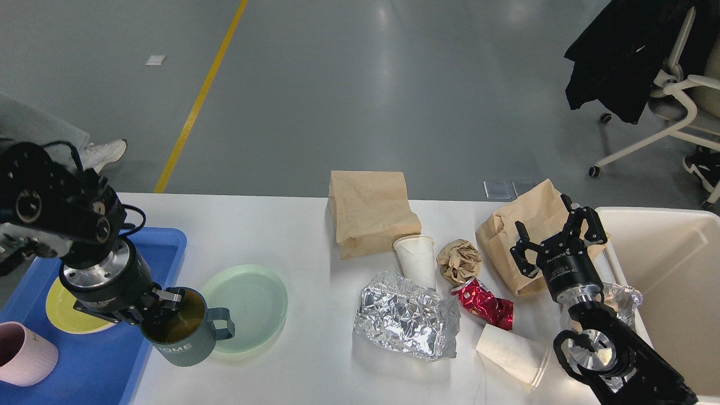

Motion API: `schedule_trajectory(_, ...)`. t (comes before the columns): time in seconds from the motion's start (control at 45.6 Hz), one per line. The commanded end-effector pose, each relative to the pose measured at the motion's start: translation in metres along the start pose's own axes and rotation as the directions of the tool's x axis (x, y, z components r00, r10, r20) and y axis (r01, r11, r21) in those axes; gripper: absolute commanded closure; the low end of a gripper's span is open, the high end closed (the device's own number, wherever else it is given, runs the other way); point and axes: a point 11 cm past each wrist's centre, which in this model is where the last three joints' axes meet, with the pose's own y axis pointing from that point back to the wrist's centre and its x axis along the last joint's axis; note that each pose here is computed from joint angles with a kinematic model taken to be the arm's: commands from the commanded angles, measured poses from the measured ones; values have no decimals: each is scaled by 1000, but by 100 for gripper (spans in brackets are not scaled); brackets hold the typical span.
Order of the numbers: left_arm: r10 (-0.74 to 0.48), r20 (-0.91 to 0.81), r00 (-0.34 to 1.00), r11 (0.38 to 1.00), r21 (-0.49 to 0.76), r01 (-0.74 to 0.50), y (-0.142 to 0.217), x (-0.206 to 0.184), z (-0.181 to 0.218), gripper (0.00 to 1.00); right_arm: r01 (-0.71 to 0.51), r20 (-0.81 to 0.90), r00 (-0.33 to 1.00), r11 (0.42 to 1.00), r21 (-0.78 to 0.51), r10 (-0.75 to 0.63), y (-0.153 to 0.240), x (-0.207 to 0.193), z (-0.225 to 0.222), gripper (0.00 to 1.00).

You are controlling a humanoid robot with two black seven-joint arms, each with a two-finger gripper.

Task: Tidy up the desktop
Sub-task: 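Lift the dark green mug into the blue tray and open the left gripper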

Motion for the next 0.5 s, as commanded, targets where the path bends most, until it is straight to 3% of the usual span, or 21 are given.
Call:
schedule_trajectory(0.0, 19, -8, 1000, 999, -40, -19, 53, 5, 11, 100, 0, 0, 1000, 1000, 0, 0, 0, 0, 0, 0)
schedule_trajectory(0.198, 43, -21, 999, 995, -93, -44, 109, 6, 21, 100, 0, 0, 1000, 1000, 0, 0, 0, 0, 0, 0)
schedule_trajectory(0.483, 28, -92, 995, 994, -103, -37, 101, 6, -3, 100, -1, 0, 1000, 1000, -1, 1, 0, 0, 0, 0)
